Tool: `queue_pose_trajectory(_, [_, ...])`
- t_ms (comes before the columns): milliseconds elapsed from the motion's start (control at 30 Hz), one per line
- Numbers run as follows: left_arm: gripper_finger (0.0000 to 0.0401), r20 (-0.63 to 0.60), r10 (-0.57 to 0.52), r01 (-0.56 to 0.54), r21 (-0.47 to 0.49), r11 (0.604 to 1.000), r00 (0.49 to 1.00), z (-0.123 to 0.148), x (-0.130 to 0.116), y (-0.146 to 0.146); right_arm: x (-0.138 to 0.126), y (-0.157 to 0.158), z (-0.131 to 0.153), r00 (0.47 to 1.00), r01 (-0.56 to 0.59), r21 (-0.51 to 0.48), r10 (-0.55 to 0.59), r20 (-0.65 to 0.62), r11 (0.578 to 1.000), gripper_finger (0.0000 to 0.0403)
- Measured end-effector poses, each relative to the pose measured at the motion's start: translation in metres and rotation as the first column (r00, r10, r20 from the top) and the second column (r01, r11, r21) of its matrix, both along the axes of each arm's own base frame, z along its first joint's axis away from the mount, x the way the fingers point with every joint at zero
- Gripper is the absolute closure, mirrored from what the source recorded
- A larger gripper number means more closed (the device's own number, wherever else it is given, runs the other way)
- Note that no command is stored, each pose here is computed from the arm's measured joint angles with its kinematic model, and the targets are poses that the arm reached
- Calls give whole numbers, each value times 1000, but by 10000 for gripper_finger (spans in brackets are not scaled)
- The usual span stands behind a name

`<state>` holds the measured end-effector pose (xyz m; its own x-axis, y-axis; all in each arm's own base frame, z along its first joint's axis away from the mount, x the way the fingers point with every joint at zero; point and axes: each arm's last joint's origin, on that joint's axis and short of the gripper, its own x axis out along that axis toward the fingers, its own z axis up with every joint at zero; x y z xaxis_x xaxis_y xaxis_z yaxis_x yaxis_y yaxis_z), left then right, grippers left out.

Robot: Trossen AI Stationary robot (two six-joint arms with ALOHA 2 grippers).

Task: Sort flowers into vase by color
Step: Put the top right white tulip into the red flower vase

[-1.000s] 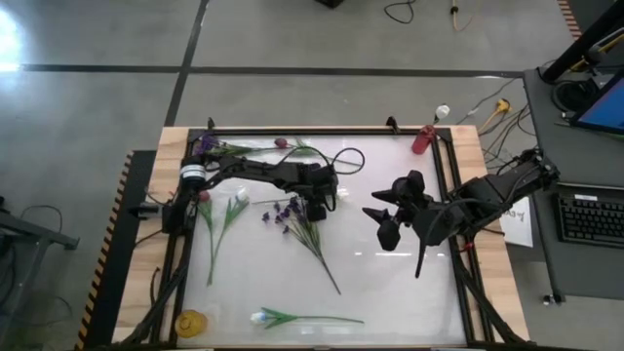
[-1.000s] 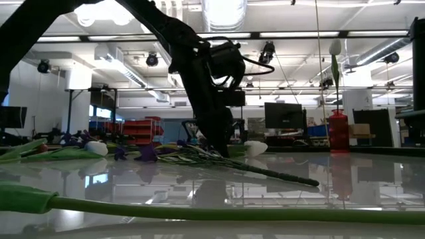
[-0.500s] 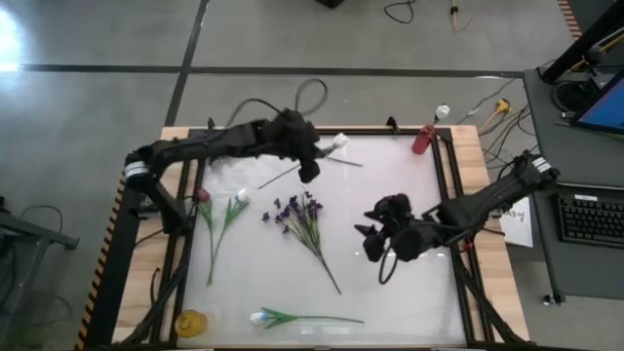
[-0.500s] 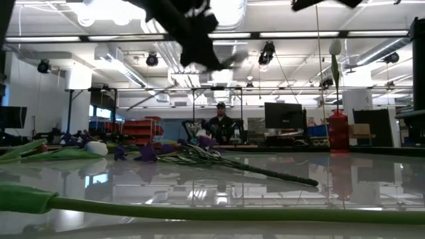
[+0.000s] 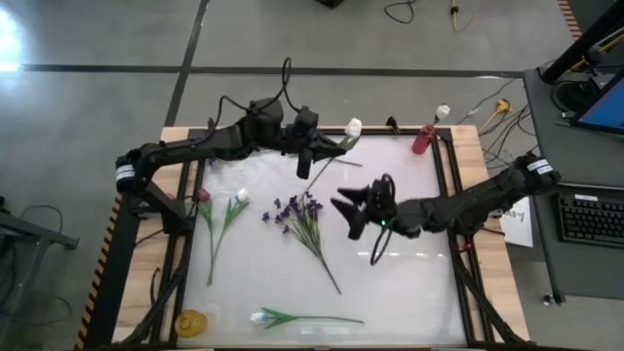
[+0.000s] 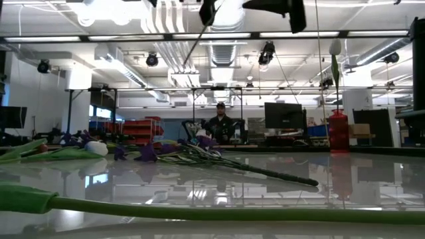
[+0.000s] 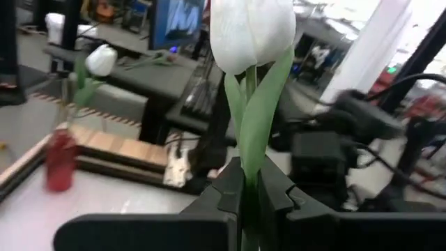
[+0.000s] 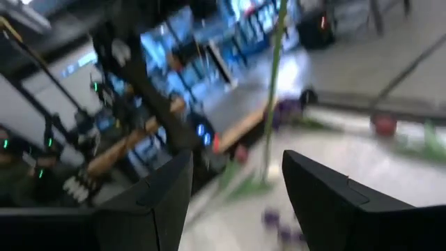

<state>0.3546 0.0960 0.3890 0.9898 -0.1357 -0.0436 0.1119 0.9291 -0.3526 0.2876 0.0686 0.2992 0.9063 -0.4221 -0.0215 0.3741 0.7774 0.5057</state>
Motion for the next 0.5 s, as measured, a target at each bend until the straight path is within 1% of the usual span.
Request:
queue_pose_trajectory(100, [401,60,-26,27,-12,1000,998,5,3,-7,4,-12,9,999,42,-59,-41,9,997,188])
queue_pose_trajectory(167, [401,102,-52,54,-13,998,993,9,4,-13,7,-19,15,999,47,-75,-47,8,996,188])
queue_pose_trajectory(300, [401,163,-92,92,3,996,982,16,6,-24,11,-27,29,1000,7,-120,-6,3,993,187])
queue_pose_trajectory(500, [401,196,-104,104,10,995,975,19,6,-29,10,-28,69,999,18,-264,-10,33,964,171])
